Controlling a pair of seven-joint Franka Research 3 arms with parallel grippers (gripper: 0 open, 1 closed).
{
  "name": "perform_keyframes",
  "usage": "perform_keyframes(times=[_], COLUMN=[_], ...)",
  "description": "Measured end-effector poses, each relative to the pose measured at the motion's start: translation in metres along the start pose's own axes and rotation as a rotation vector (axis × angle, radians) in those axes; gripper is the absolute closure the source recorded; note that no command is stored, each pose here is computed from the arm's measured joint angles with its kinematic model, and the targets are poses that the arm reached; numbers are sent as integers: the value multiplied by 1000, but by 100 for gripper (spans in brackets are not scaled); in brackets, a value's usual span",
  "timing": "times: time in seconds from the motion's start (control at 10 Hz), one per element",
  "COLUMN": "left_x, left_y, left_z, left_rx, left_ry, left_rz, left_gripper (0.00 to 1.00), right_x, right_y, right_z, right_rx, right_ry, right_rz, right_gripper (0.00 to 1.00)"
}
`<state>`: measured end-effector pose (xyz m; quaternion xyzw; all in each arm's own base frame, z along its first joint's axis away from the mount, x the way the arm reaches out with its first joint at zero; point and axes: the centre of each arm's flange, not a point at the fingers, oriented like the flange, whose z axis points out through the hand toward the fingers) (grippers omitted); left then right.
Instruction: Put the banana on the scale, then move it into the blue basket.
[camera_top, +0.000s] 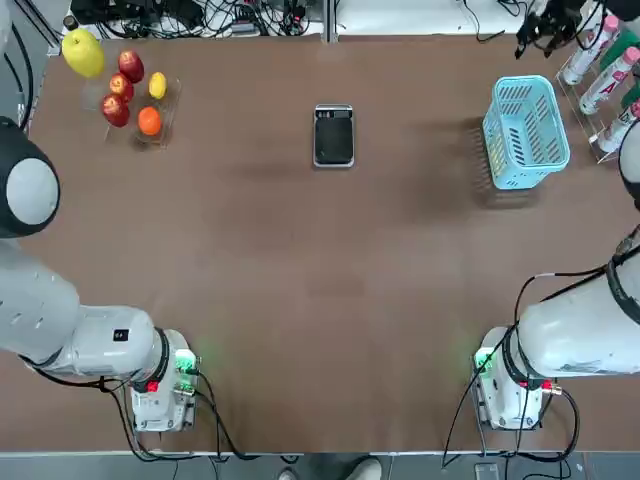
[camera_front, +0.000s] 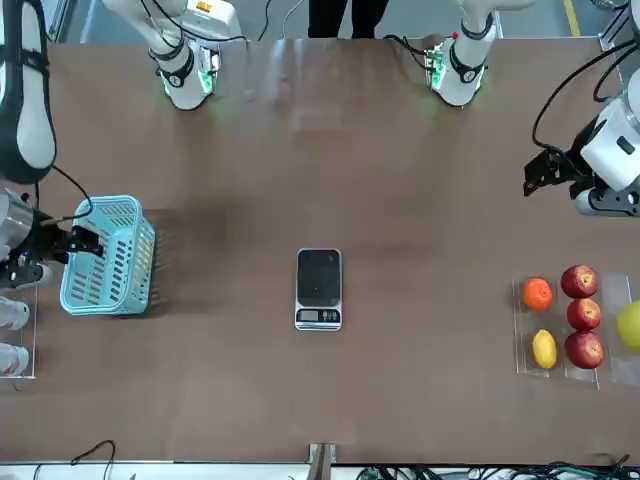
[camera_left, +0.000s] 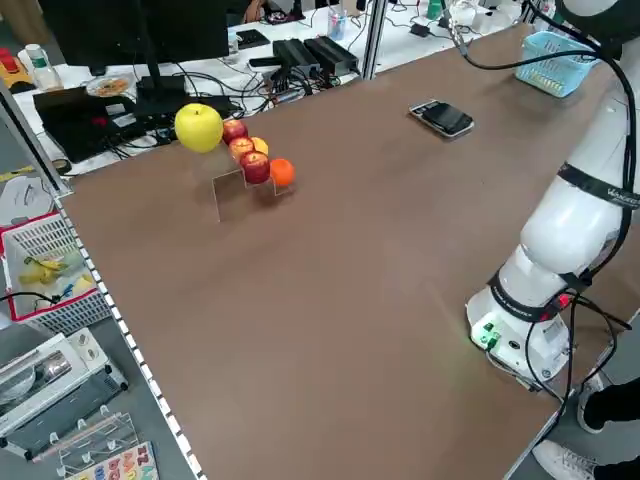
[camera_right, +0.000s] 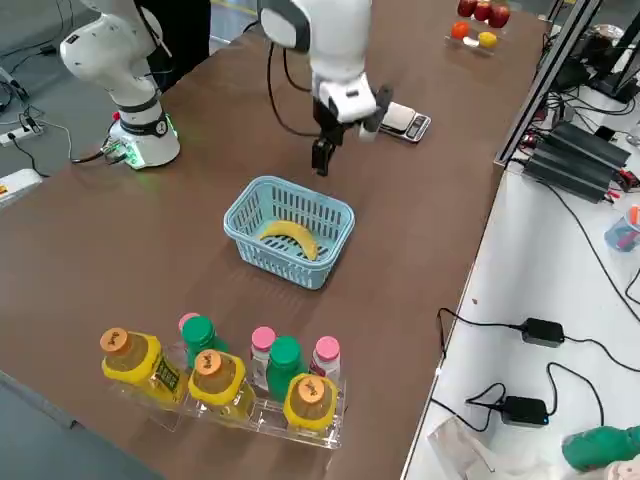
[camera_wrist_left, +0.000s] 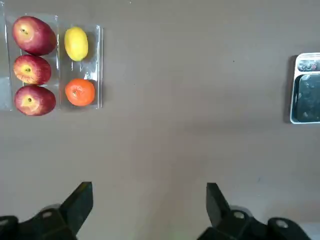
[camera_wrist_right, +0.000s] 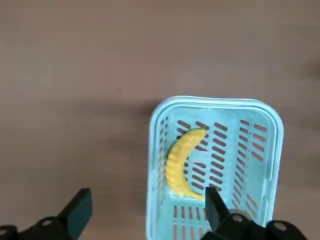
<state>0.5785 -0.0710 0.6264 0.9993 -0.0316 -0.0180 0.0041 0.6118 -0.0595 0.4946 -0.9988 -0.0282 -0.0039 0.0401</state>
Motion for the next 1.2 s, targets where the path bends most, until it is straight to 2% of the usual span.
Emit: perform_keyframes(times=[0.3, 0.5, 0.8, 1.2], left_x=[0, 0, 0, 0], left_y=[-1, -1, -1, -2], left_z=[-1, -1, -1, -1], left_rx=[4, 4, 4, 4], left_ry=[2, 2, 2, 3], left_rz=[-3, -3, -4, -4], left_gripper=[0, 0, 0, 0], right_x=[-32, -56, -64, -63], right_y=[-43, -40, -13, -10], right_z=[-113, -156, -150, -138], right_rx=[-55, -68, -68, -68], right_ry=[13, 29, 14, 17], right_rz=[73, 92, 141, 145], right_gripper=[0, 0, 0, 0])
